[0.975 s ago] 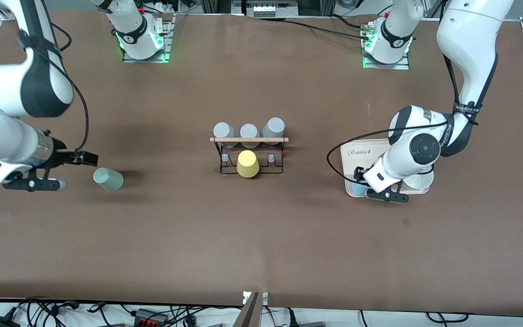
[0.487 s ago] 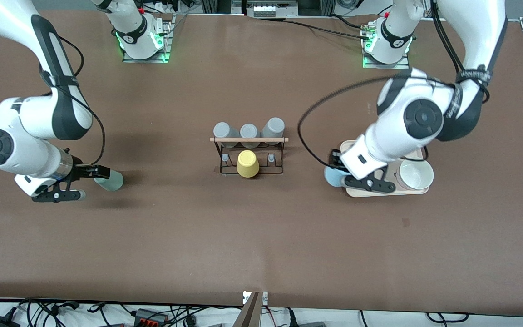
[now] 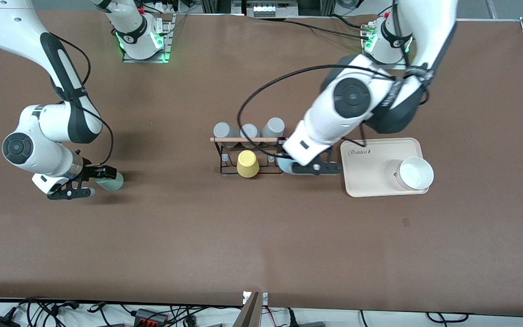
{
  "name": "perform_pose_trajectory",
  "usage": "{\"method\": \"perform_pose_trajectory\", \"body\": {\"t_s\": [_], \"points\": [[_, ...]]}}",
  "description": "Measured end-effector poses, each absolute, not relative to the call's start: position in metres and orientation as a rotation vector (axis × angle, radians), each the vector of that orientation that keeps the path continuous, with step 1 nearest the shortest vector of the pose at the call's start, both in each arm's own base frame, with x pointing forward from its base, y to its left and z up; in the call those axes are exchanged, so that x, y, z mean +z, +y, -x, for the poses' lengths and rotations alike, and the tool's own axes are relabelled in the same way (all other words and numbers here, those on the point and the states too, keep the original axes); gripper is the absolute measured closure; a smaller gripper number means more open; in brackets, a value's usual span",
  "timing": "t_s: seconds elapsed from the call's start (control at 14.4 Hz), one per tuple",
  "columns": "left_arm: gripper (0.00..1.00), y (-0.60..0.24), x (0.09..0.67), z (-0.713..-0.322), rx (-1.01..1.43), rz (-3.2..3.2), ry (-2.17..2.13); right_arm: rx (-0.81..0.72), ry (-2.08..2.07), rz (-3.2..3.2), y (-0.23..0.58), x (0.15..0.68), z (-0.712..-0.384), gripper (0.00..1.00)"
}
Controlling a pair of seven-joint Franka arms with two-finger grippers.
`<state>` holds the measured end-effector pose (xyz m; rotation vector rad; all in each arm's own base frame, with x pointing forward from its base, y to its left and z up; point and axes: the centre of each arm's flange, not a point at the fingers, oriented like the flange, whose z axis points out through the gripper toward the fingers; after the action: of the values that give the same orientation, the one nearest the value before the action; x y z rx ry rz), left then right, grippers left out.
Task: Hang scattered cups on rack with three cups
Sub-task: 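Move the left gripper to the rack while the right gripper grasps the teal cup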
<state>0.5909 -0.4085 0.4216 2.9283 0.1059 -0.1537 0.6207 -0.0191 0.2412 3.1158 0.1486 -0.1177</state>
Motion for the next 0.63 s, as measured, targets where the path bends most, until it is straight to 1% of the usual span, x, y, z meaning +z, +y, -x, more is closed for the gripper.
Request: {"method": "perform_pose_trajectory", "body": {"t_s": [0.21,0.28,0.35,0.42,0.56,0.63], "points": [[0.36,-0.418,0.409,-0.594,-0.151,-2.915,0.117,-0.121,0.164,-3.116,-0.019,0.239,-0.619,0.00],[0.36,-0.420,0.407,-0.593,-0.152,-2.913,0.132,-0.121,0.176,-3.115,-0.019,0.239,-0.619,0.06],[0.36,-0.424,0.404,-0.591,-0.156,-2.913,0.140,-0.121,0.182,-3.115,-0.019,0.239,-0.619,0.06],[0.36,-0.431,0.402,-0.587,-0.152,-2.923,0.130,-0.121,0.185,-3.115,-0.019,0.239,-0.619,0.14],[0.36,-0.442,0.399,-0.579,-0.122,-2.957,0.108,-0.117,0.186,-3.115,-0.019,0.241,-0.620,0.35],[0.36,-0.446,0.397,-0.577,-0.119,-2.966,0.104,-0.114,0.186,-3.115,-0.019,0.242,-0.620,0.37]]}}
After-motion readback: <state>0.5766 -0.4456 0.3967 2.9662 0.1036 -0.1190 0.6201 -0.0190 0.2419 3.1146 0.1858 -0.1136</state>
